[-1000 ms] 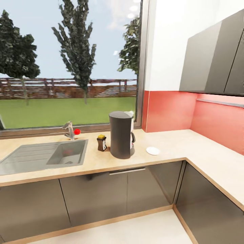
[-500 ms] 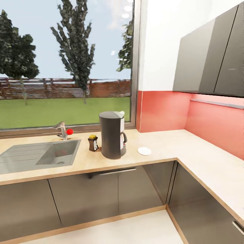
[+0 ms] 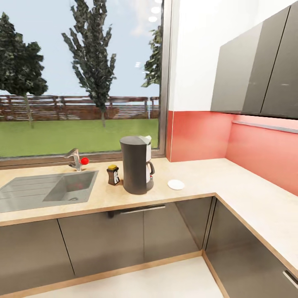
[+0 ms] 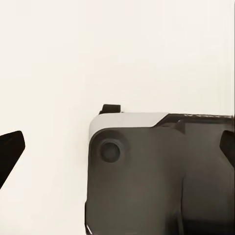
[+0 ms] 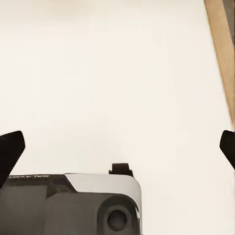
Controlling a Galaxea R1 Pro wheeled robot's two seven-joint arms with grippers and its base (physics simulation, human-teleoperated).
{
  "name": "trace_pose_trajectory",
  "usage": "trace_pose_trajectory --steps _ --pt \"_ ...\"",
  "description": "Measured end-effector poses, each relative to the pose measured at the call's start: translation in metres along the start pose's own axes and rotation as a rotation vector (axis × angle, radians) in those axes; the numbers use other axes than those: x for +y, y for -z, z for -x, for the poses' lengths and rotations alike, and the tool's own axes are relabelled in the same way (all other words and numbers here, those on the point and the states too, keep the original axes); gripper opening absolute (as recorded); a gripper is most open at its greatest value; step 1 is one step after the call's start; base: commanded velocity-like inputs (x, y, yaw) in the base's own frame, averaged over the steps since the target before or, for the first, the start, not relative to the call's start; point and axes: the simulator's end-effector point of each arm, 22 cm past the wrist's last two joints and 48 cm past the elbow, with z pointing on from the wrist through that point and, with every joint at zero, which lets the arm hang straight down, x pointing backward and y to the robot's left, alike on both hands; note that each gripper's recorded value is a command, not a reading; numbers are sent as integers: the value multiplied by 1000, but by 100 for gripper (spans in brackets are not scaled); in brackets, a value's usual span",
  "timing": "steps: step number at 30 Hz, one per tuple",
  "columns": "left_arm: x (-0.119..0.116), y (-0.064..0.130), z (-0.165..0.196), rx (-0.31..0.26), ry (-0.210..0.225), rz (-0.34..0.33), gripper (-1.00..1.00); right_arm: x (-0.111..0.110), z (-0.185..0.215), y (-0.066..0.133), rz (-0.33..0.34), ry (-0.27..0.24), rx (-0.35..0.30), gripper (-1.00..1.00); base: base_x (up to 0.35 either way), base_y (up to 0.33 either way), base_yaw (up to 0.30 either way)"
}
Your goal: Set up a coffee station on the kitchen countertop: keep the coffee maker on the countertop, move the bottle of coffee from the kitchen shelf to the counter next to the coffee maker, place a paper coffee filter on top of the coffee maker, put the saucer next to the coffee maker with the coffee cup on the saucer, and place the electric kettle next to the coffee maker.
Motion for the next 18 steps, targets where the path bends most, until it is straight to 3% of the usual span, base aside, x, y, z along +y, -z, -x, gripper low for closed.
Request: trace_pose_trajectory --steps 4,7,9,10,11,12,14,15,16,17,18 --pt "-19 2 36 -72 -2 -75 100 1 40 0 17 4 -83 100 0 0 0" --pt "-46 14 95 -195 -2 -184 100 17 89 7 104 27 -187 100 0 0 0" --pt "-67 32 143 -300 -6 -268 100 29 131 17 170 43 -278 100 0 0 0" --pt "-92 52 176 -374 -23 -376 100 37 170 31 215 58 -363 100 0 0 0" --pt "-104 89 242 -528 -27 -417 100 32 232 57 203 72 -503 100 0 0 0" --pt "-110 109 268 -592 -30 -442 100 30 254 69 200 78 -554 100 0 0 0" --pt "-117 136 301 -673 -31 -471 100 28 284 88 192 85 -627 100 0 0 0" --pt "-122 163 334 -733 -35 -492 100 25 311 107 185 91 -695 100 0 0 0" --pt "-131 210 385 -777 -55 -524 100 21 355 141 169 100 -799 100 0 0 0" --pt "-131 244 425 -850 -68 -530 100 19 366 149 166 101 -817 100 0 0 0" --pt "-132 248 425 -842 -71 -534 100 19 378 153 164 98 -822 100 0 0 0"
